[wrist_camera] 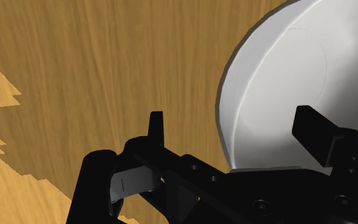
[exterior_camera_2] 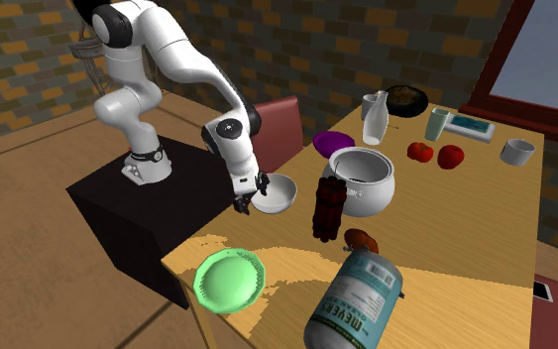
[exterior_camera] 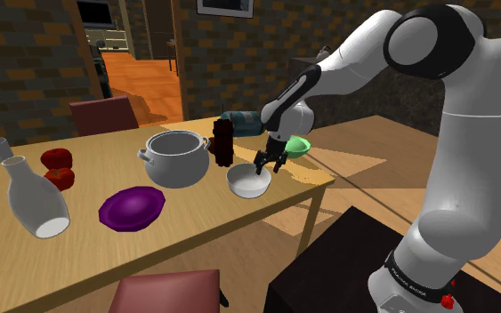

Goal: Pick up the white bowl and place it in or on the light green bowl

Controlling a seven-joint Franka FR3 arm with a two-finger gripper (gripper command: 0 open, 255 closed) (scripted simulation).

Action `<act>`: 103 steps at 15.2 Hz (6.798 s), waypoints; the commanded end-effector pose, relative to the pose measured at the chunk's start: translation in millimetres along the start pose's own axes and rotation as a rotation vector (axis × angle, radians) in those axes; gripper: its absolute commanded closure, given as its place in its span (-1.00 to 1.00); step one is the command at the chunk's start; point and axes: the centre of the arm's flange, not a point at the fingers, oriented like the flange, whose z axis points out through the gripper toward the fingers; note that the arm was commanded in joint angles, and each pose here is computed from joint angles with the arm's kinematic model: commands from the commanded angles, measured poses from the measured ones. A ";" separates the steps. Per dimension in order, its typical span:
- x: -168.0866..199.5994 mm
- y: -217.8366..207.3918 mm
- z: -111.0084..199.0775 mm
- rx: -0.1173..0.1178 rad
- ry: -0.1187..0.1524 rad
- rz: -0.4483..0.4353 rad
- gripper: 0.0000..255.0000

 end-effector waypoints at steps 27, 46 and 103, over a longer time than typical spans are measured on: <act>-0.3 -10.6 -26.6 0.000 0.000 0.000 1.00; 0.2 -32.9 -124.4 0.000 0.000 0.000 1.00; 137.2 313.9 -160.9 0.000 0.000 0.000 1.00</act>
